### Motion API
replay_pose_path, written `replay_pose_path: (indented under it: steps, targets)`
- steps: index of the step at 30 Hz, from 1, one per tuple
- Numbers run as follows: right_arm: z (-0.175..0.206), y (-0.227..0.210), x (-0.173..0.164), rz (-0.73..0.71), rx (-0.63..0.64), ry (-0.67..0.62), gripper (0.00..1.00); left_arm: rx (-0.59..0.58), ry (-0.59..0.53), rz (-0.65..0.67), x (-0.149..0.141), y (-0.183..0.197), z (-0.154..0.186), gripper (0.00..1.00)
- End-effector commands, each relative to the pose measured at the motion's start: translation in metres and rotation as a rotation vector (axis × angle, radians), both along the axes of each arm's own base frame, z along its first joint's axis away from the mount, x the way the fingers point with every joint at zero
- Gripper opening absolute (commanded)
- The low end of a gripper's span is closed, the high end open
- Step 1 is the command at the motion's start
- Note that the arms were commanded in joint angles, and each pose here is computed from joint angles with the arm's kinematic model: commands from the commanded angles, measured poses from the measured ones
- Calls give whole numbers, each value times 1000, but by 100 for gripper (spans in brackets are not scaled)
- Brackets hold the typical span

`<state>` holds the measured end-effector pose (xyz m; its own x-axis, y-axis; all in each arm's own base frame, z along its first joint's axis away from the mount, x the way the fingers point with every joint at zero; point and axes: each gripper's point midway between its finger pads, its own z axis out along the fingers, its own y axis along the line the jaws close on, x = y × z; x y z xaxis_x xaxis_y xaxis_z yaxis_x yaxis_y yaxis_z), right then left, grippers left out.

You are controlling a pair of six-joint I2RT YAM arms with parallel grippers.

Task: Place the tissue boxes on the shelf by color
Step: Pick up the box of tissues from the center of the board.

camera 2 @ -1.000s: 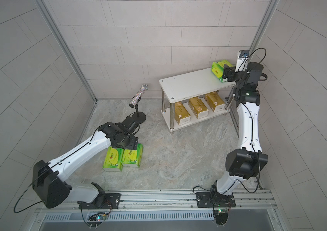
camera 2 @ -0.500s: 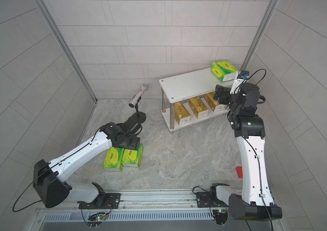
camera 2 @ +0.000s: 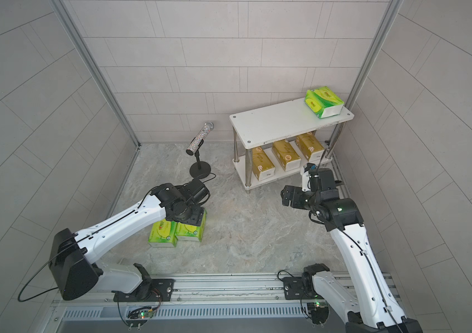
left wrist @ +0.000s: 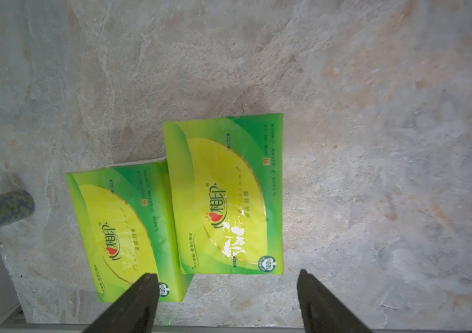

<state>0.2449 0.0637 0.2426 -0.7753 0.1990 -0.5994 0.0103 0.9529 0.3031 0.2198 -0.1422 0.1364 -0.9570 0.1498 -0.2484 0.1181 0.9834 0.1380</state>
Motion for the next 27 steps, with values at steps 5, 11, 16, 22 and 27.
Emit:
replay_pose_path:
  steps: [5,11,16,22,27]
  targets:
    - [-46,47,-10,92,-2,86,95,30,15,-25,-5,6,-18,87]
    - [-62,79,-11,170,-22,103,93,-9,-7,-13,7,-3,-31,88]
    - [-72,94,-15,214,-35,127,93,16,-2,1,15,-2,-42,88]
    - [-86,103,-20,241,-36,164,93,-22,50,53,13,-6,-69,85]
    - [-99,106,-25,258,-32,200,92,-73,73,129,13,-15,-81,79]
